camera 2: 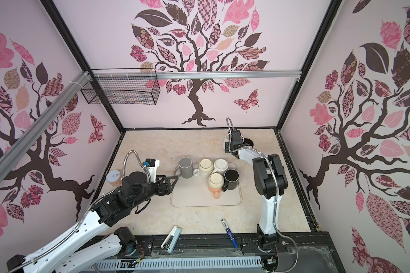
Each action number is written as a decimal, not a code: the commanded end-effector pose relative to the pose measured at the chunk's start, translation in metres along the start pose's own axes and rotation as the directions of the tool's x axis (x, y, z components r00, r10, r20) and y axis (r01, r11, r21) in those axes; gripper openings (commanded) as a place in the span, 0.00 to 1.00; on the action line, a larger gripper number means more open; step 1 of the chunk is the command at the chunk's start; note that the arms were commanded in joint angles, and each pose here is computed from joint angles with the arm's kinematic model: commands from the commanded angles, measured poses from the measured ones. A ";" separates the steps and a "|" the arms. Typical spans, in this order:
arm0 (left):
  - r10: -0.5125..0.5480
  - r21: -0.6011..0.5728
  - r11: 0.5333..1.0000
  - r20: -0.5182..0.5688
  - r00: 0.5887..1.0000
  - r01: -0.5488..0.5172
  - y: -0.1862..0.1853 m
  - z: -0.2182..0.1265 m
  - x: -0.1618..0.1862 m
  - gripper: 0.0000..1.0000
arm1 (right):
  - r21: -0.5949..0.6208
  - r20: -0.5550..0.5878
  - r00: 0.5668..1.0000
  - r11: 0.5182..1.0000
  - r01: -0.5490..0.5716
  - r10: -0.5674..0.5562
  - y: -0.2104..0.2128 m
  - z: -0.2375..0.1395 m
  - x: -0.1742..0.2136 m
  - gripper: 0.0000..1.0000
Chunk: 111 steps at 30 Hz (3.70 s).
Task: Turn the mug right side up
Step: 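Lower the white mug upright beside the black mug with right gripper, then open right gripper and move it back over the tray while left gripper approaches grey mug, then lower left gripper onto the upside-down grey mug's handle and close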
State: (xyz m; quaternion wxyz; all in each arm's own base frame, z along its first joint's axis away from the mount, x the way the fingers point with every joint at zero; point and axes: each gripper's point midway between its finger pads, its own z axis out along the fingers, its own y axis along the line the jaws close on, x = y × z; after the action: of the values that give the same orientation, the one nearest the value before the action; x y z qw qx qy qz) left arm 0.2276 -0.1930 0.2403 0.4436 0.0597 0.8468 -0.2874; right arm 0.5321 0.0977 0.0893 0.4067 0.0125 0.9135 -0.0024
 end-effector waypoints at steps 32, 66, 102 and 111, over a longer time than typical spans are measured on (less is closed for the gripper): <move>-0.009 -0.018 1.000 -0.021 1.000 0.008 0.010 0.012 0.015 0.87 | 0.037 0.120 0.990 0.997 -0.075 0.070 -0.012 -0.092 -0.013 0.39; 0.089 -0.050 0.995 -0.026 0.996 -0.090 0.041 0.087 0.005 0.96 | -0.540 0.128 0.982 0.841 -0.048 0.138 0.091 -0.300 0.042 0.55; 0.207 -0.115 0.967 -0.168 0.964 -0.227 0.080 0.172 0.021 0.93 | -0.538 0.148 0.984 0.843 -0.004 0.100 0.102 -0.285 0.039 0.55; 0.147 -0.085 0.983 -0.188 0.971 -0.165 0.075 0.156 0.042 0.75 | -0.568 0.153 0.980 0.823 -0.019 0.129 0.100 -0.296 0.040 0.54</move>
State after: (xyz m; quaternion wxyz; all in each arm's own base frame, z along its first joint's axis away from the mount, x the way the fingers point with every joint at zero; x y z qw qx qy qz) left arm 0.3486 -0.2164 0.0990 0.3815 0.1313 0.8975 -0.1779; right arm 0.2900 0.2026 0.2304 0.4472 -0.0732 0.8523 0.2612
